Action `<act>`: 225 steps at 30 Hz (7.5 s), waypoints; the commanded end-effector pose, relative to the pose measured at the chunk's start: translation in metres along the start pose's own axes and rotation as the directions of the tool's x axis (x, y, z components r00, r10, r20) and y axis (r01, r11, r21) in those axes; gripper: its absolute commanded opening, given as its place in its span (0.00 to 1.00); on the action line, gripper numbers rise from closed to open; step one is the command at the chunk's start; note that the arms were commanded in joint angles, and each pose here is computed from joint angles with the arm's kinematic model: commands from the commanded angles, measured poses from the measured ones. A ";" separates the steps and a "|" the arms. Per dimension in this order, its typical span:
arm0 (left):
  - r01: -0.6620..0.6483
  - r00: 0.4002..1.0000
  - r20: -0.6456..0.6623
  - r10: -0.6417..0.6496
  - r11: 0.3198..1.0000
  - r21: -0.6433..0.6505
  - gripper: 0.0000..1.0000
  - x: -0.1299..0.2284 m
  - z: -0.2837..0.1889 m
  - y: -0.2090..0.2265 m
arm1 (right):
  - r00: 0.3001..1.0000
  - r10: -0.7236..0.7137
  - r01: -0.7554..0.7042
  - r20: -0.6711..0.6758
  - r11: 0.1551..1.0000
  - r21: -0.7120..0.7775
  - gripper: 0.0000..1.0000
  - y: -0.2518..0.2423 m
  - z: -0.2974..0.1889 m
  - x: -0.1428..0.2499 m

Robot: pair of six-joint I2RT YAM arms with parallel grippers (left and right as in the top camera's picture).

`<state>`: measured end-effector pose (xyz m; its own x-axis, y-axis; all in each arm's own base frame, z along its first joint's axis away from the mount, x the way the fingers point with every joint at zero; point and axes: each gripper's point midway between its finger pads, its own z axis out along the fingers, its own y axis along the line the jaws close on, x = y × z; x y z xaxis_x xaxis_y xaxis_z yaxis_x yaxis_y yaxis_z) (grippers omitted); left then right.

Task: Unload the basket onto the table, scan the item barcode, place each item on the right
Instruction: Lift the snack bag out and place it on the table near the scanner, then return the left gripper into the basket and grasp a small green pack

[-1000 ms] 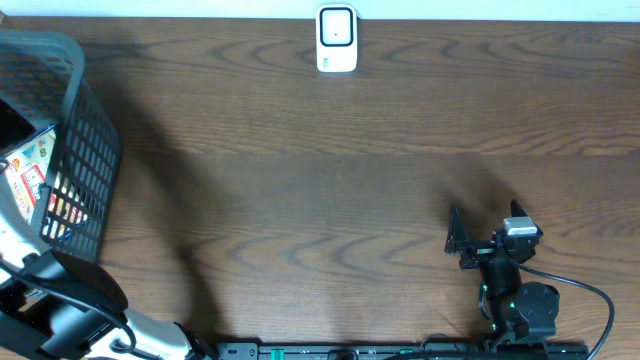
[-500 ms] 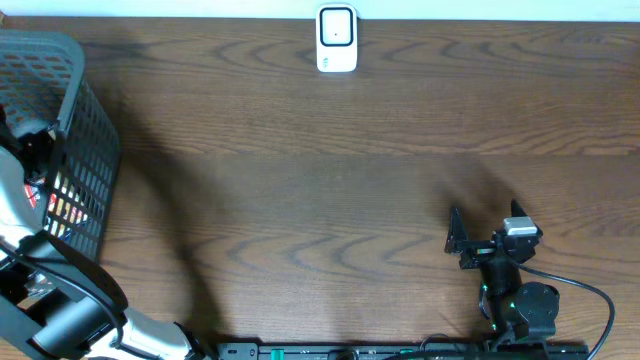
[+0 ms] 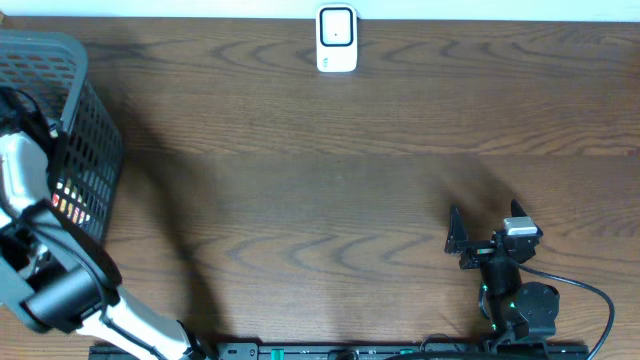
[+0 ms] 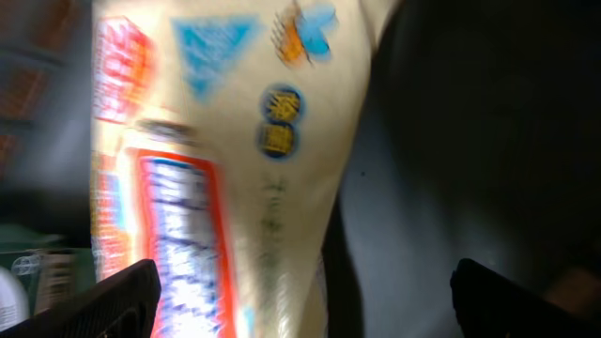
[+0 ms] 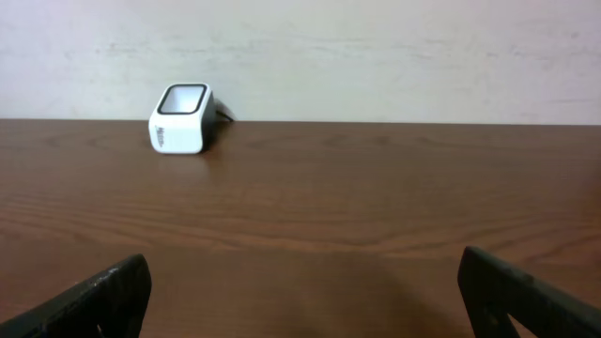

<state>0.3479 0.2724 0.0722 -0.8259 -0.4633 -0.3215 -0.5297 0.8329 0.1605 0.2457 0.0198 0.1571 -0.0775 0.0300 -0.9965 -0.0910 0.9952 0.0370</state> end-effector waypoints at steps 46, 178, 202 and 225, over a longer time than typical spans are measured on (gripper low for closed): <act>-0.142 0.522 0.585 -0.620 0.614 0.777 0.07 0.014 -0.470 -0.065 | 1.000 -0.006 0.006 0.000 1.000 -0.005 0.99 0.002 0.000 0.000; 0.768 0.639 0.048 -0.767 0.635 -0.083 0.93 0.023 0.023 0.116 | 1.000 -0.006 0.006 0.000 1.000 -0.005 0.99 0.002 0.000 0.000; 0.771 0.637 0.055 -0.769 0.636 -0.041 0.76 0.021 -0.017 0.113 | 1.000 -0.006 0.006 0.000 1.000 -0.005 0.99 0.002 0.000 0.000; 0.684 0.668 -0.198 -0.717 0.697 -0.214 1.00 0.089 -0.001 0.096 | 1.000 -0.006 0.006 0.000 1.000 -0.005 0.99 0.002 0.000 0.000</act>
<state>0.2309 0.3130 0.0617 -0.1587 -0.9724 -0.1709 -0.9870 0.1517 0.0530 0.2457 0.0198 0.1571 -0.0775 0.0296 -0.9966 -0.0910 0.9952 0.0366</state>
